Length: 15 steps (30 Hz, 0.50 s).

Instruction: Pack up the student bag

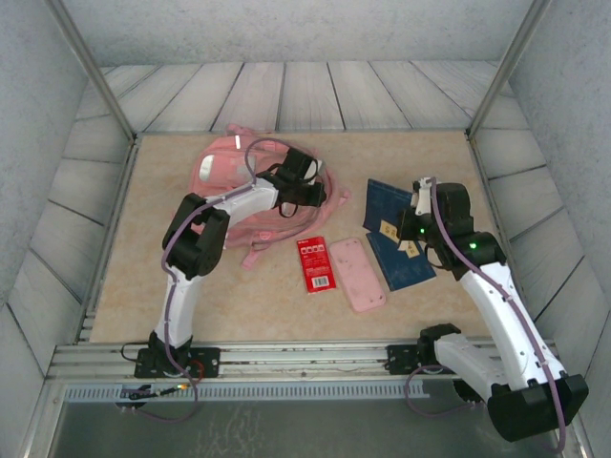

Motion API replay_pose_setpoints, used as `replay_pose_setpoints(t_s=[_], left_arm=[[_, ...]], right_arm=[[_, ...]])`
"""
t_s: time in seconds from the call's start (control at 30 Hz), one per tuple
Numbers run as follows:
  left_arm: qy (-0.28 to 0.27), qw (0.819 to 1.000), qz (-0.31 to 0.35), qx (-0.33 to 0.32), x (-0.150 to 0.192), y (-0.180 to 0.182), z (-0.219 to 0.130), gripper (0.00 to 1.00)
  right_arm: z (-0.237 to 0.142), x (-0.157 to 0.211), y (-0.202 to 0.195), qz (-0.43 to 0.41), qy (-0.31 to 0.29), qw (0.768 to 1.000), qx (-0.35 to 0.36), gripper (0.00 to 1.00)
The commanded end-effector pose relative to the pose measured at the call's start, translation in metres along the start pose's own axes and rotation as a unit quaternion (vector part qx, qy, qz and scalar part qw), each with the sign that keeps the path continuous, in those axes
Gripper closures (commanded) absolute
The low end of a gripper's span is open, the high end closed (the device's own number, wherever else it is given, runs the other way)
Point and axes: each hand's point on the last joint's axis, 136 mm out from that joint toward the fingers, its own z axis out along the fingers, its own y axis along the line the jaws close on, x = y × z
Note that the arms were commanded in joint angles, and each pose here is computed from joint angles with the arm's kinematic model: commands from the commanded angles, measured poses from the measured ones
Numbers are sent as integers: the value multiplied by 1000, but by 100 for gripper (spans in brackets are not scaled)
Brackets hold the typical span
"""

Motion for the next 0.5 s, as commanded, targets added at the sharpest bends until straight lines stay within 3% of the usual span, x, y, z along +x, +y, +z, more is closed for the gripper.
replay_pose_setpoints(t_s=[0.0,0.47], left_arm=[[5,1000,3,3,-1,-4,-3,81],[4,1000,14,-27,-5,7,-19,83]], right_arm=[[-5,-9,4,8,-24,1000,-12,100],[1,-7,7,17,-21,999,-23,100]])
